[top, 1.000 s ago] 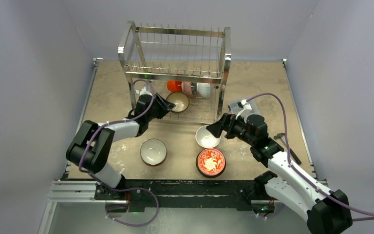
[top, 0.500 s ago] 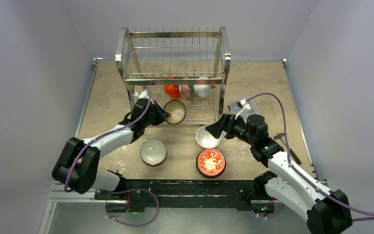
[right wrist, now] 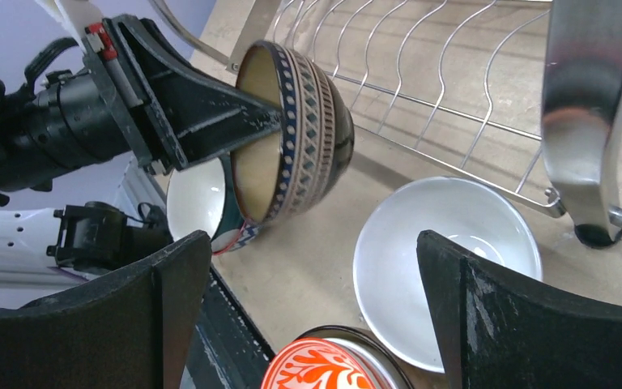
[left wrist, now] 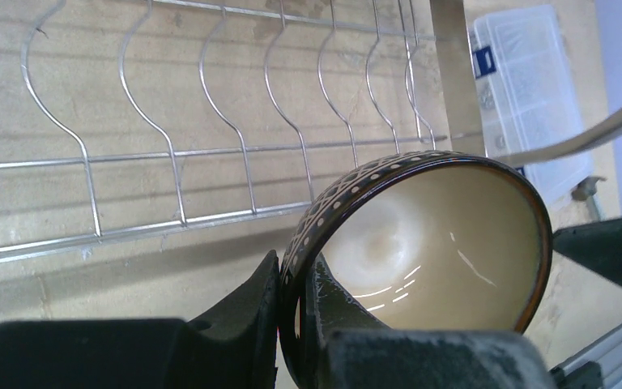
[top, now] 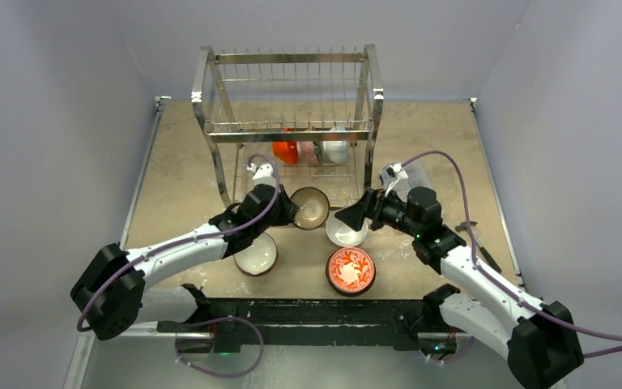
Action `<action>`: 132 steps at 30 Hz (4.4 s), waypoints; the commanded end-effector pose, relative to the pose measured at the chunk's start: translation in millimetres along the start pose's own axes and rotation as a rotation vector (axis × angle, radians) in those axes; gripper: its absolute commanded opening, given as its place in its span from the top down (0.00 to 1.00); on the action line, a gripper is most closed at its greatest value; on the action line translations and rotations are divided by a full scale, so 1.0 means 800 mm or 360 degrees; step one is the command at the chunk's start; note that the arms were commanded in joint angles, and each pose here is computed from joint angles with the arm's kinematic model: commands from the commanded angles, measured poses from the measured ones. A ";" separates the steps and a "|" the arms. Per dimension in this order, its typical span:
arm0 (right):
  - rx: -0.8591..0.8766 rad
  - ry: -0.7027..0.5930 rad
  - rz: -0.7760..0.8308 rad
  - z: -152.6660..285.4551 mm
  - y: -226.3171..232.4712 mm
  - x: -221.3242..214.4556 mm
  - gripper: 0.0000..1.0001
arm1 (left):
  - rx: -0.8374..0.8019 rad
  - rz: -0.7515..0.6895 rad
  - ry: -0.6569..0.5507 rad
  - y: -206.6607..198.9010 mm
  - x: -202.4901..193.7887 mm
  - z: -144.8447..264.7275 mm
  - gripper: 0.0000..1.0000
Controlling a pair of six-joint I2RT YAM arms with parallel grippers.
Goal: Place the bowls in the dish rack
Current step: Pick up the bowl from the dish rack.
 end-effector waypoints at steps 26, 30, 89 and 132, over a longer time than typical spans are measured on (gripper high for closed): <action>0.0014 0.0110 0.0006 -0.013 -0.015 -0.022 1.00 | -0.0379 0.0004 -0.0129 -0.101 -0.003 0.032 0.20; -0.0001 0.0087 0.0012 -0.009 -0.015 -0.023 1.00 | -0.0407 0.0015 -0.0079 -0.090 -0.005 0.038 0.11; 0.0092 0.0152 0.0034 -0.024 -0.005 -0.008 0.40 | -0.0990 0.0222 0.0426 -0.083 -0.069 0.029 1.00; 0.0004 0.0035 0.0179 -0.015 -0.002 0.015 1.00 | -0.0959 0.0204 0.0441 -0.079 -0.050 0.042 0.19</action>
Point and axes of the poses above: each gripper's point midway between its finger pads, its own z axis back along the fingers, its own y axis along the line the jaws close on, x = y × z, the point moved 6 cm from there along z, back along the fingers, and after that the axes turned 5 degrees about z, right-handed, at the moved point
